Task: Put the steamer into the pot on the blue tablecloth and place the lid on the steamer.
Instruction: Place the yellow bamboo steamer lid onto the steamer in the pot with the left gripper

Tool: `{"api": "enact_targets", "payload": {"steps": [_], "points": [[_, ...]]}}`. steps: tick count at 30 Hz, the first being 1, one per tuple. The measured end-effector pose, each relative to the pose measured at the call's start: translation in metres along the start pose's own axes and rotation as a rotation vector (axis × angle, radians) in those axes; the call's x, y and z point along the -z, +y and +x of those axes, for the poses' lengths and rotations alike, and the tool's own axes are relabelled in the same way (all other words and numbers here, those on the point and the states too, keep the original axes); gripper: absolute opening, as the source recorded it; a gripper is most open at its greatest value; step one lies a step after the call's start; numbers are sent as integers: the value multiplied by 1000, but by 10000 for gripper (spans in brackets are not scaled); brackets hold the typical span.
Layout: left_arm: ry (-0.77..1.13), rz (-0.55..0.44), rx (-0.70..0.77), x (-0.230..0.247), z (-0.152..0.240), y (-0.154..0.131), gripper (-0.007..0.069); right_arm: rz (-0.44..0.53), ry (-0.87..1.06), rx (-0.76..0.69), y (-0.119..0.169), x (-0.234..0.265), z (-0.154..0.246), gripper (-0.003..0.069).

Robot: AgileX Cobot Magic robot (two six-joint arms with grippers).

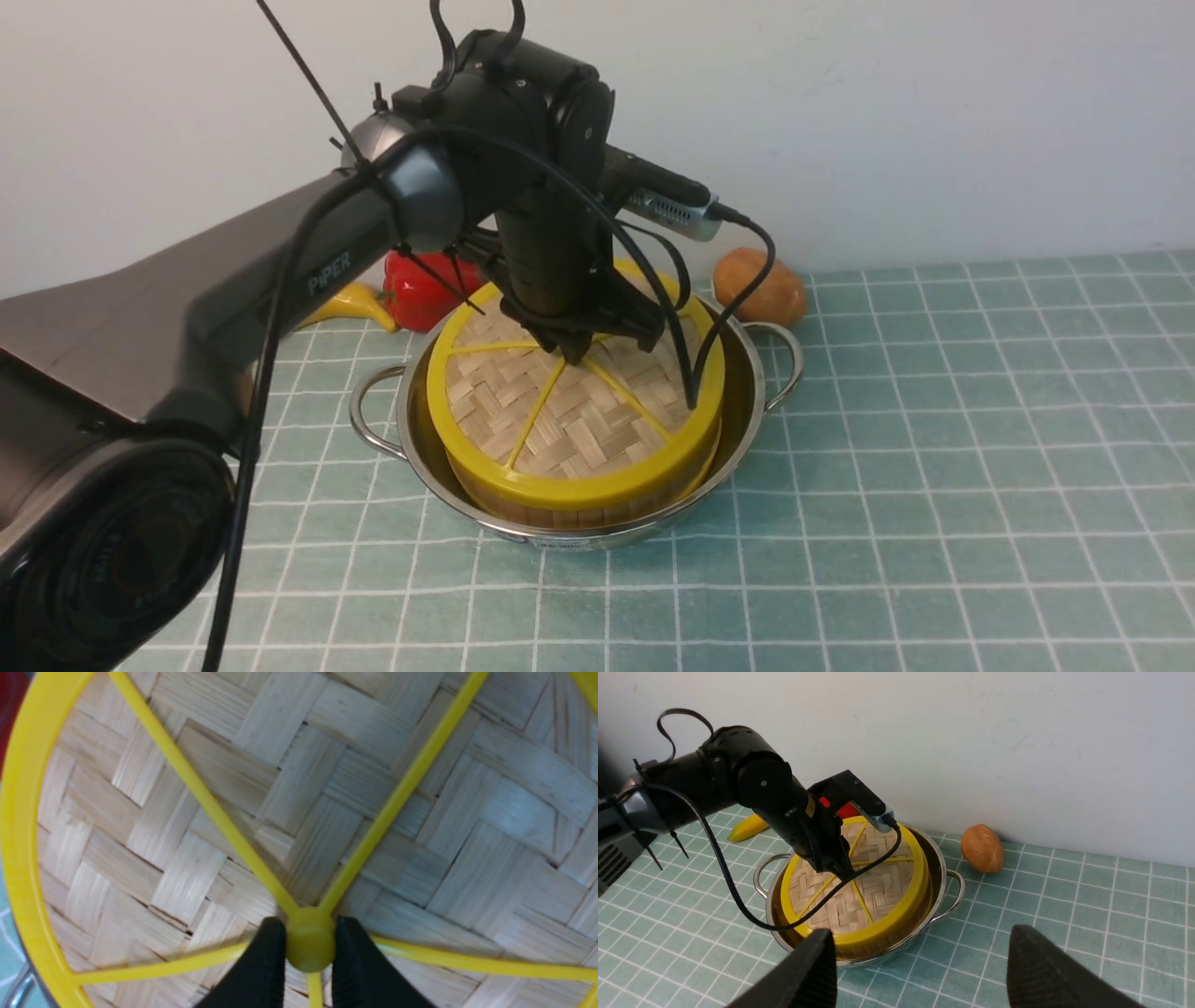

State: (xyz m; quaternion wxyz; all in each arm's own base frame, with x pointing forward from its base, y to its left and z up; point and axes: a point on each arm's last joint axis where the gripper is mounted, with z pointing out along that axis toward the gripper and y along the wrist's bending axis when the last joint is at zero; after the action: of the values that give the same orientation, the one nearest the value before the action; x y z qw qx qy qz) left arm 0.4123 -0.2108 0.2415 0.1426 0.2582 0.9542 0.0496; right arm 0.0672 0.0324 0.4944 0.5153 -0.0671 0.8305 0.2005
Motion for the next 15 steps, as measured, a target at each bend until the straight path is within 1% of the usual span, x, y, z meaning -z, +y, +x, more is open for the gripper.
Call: {"api": "enact_targets", "payload": {"steps": [8, 15], "points": [[-26, 6, 2, 6, -1, 0, 114, 0, 0, 0, 0, 0, 0, 478], [-26, 8, 0, 0, -2, -1, 114, 0, 0, 0, 0, 0, 0, 478]]}}
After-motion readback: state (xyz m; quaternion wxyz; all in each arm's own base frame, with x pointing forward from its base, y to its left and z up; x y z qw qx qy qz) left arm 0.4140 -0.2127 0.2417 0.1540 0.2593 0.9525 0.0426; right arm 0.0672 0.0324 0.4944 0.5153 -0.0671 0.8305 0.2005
